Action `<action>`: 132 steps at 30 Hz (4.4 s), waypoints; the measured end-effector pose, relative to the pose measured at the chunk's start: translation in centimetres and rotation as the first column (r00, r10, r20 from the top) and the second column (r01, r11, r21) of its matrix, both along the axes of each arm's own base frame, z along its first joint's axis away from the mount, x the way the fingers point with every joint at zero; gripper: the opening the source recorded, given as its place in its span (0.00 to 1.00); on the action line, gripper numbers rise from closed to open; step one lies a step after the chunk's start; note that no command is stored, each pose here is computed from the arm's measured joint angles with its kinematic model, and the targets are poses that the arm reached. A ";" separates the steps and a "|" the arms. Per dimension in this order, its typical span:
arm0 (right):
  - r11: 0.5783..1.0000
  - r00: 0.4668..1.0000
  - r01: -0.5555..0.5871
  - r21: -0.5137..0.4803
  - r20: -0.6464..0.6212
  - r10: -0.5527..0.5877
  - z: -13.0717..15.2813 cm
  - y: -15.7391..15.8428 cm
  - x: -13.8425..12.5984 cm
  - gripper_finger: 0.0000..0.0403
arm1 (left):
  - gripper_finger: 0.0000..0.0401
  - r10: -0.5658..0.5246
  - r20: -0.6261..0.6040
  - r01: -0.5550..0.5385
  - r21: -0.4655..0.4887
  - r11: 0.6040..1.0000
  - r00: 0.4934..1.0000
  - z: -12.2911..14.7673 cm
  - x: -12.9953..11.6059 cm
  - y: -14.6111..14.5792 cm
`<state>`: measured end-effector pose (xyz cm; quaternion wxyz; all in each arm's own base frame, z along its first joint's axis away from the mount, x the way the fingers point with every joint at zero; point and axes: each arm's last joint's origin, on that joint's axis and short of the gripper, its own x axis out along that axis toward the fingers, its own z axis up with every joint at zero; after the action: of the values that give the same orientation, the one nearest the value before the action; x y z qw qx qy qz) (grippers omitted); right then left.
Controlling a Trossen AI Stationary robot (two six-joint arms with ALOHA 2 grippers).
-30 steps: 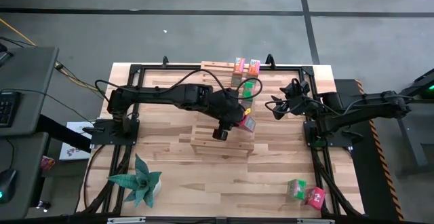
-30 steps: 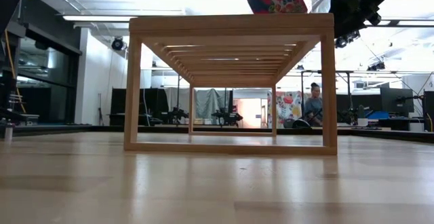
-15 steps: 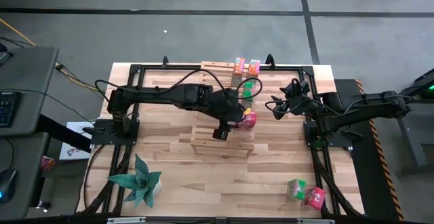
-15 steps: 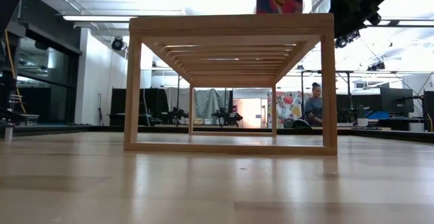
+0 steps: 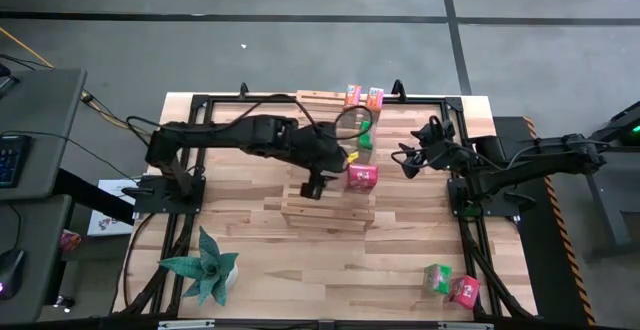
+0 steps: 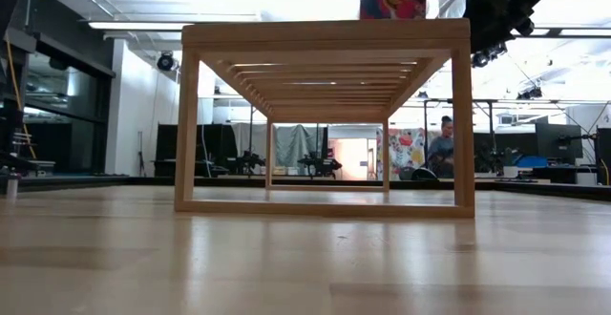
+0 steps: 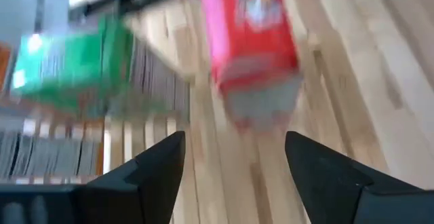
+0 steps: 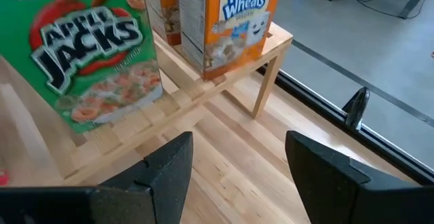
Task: Stack cereal on shelf
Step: Put the top left red cereal box on the shelf
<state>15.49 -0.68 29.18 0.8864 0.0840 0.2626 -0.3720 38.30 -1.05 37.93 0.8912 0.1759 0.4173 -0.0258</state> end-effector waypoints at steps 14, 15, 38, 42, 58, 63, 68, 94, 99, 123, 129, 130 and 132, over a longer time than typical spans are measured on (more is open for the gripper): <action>0.987 0.990 -0.139 0.087 0.005 0.139 -1.8 0.7 0.7 0.45 | 0.17 0.115 -0.012 -0.116 -0.083 0.990 0.993 -5.9 -5.3 -1.0; 0.984 0.988 -0.152 0.092 0.010 0.152 -2.2 0.8 0.8 0.41 | 0.10 0.110 0.038 -0.106 -0.094 0.990 0.993 -6.0 -5.7 -1.3; 0.924 0.887 -0.382 0.002 0.281 0.366 -4.1 3.4 4.1 0.00 | 0.00 0.128 0.411 -0.026 -0.245 0.969 0.903 -9.9 -1.3 -4.6; 0.922 0.884 -0.386 -0.007 0.281 0.373 -4.3 3.5 4.5 0.00 | 0.00 0.152 0.413 -0.052 -0.244 0.968 0.898 -9.9 -0.8 -3.7; 0.882 0.841 -0.470 0.034 0.319 0.436 -4.4 3.9 5.1 0.00 | 0.00 0.191 0.386 -0.104 -0.234 0.967 0.903 -10.2 -0.8 -1.6; 0.870 0.831 -0.491 0.052 0.327 0.450 -4.4 4.0 5.1 0.00 | 0.00 0.208 0.355 -0.128 -0.235 0.964 0.912 -10.4 -0.9 -1.1; 0.862 0.826 -0.503 0.062 0.327 0.459 -4.5 4.3 5.0 0.00 | 0.00 0.217 0.327 -0.144 -0.234 0.962 0.920 -10.7 -1.1 -1.1; 0.843 0.808 -0.529 0.100 0.365 0.463 -4.4 5.5 4.8 0.00 | 0.00 0.268 0.344 -0.207 -0.205 0.957 0.900 -10.7 -0.9 0.2; 0.838 0.804 -0.535 0.111 0.372 0.464 -4.4 5.8 4.7 0.00 | 0.00 0.243 0.360 -0.178 -0.205 0.962 0.901 -10.5 -0.8 0.7; 0.850 0.818 -0.516 0.101 0.350 0.455 -4.5 6.1 4.5 0.00 | 0.00 0.157 0.350 -0.040 -0.319 0.947 0.924 -9.4 -4.8 -0.7; 0.850 0.816 -0.520 0.085 0.344 0.464 -4.5 6.1 4.5 0.00 | 0.00 0.167 0.393 -0.034 -0.323 0.946 0.904 -10.7 -3.5 -0.4; 0.850 0.815 -0.520 0.084 0.348 0.464 -4.5 6.1 4.5 0.00 | 0.00 0.172 0.397 -0.038 -0.324 0.945 0.902 -10.9 -3.3 -0.2; 0.850 0.816 -0.520 0.085 0.345 0.464 -4.5 6.1 4.5 0.00 | 0.00 0.179 0.400 -0.044 -0.324 0.945 0.899 -11.2 -2.9 0.1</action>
<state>20.02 5.41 24.69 0.9714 0.1482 0.1638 -0.0867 35.39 -0.98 26.69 0.9767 0.0123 0.2141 0.0003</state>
